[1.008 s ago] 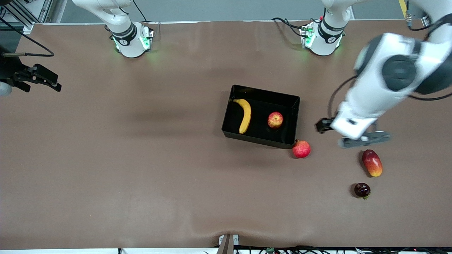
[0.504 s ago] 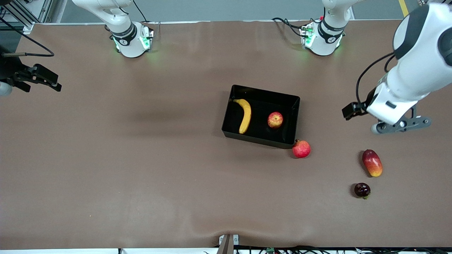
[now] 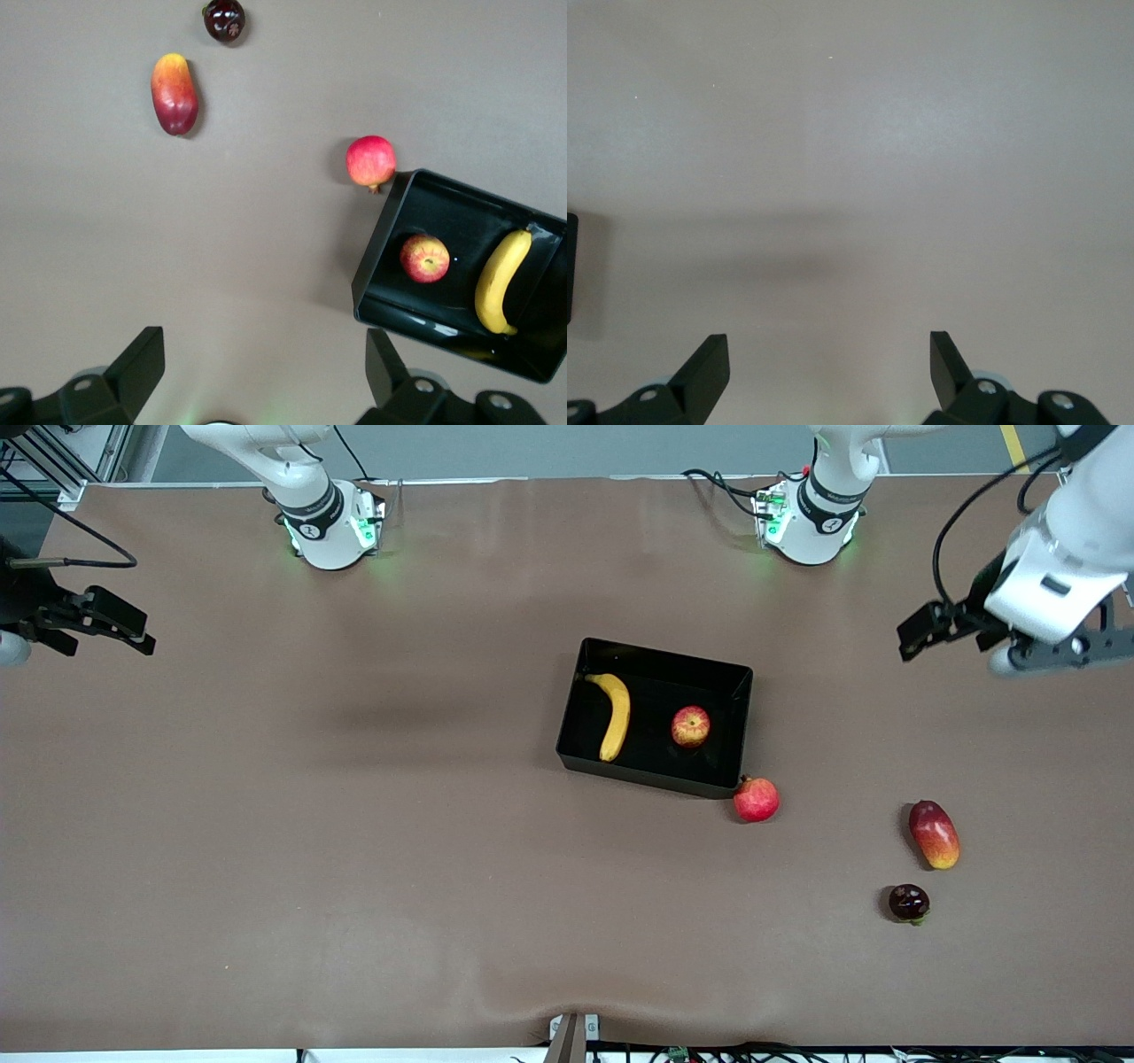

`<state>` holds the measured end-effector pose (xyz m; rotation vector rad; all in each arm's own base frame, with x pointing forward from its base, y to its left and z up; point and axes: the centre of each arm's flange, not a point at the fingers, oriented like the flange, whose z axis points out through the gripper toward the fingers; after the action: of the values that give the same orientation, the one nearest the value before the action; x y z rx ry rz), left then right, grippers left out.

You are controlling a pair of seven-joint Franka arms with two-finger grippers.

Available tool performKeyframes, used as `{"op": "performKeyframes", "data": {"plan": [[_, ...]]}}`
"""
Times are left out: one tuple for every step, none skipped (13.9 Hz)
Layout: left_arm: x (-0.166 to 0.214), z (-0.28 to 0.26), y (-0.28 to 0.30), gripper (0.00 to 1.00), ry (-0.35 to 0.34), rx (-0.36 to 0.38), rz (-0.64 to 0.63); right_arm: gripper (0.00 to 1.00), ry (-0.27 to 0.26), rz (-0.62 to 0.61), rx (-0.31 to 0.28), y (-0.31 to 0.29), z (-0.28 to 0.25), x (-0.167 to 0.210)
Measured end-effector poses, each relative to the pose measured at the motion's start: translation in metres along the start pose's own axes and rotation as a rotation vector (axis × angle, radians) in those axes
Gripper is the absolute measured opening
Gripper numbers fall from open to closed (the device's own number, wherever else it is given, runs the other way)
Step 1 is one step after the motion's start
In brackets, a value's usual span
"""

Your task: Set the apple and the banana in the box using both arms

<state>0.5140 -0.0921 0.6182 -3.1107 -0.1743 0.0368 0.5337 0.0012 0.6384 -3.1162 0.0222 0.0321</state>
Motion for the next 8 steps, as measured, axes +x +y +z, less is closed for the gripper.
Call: {"op": "performKeyframes", "data": {"plan": [[-0.011,-0.004,-0.003,1.00,0.006,-0.002,0.001,1.00,0.000,-0.001,0.000,-0.001,0.000,0.000],[-0.021,-0.008,-0.006,1.00,0.013,-0.004,0.001,1.00,0.000,-0.002,0.000,-0.002,0.000,0.000],[-0.030,-0.012,-0.009,1.00,0.019,-0.006,0.003,1.00,0.000,-0.003,0.000,-0.003,0.000,0.000],[-0.035,-0.015,-0.011,1.00,0.025,-0.007,0.009,1.00,0.000,-0.004,0.000,-0.004,0.000,0.000],[-0.037,-0.016,-0.013,1.00,0.027,-0.008,0.017,1.00,0.000,-0.005,0.000,-0.004,0.000,0.000],[-0.036,-0.016,-0.014,1.00,0.029,-0.008,0.026,1.00,0.000,-0.006,0.000,-0.005,0.000,0.000],[-0.035,-0.015,-0.016,1.00,0.027,-0.008,0.044,1.00,0.000,-0.006,0.000,-0.005,0.000,0.000],[-0.034,-0.014,-0.018,1.00,0.025,-0.008,0.065,1.00,0.000,-0.006,0.000,-0.005,0.000,0.000]]}}
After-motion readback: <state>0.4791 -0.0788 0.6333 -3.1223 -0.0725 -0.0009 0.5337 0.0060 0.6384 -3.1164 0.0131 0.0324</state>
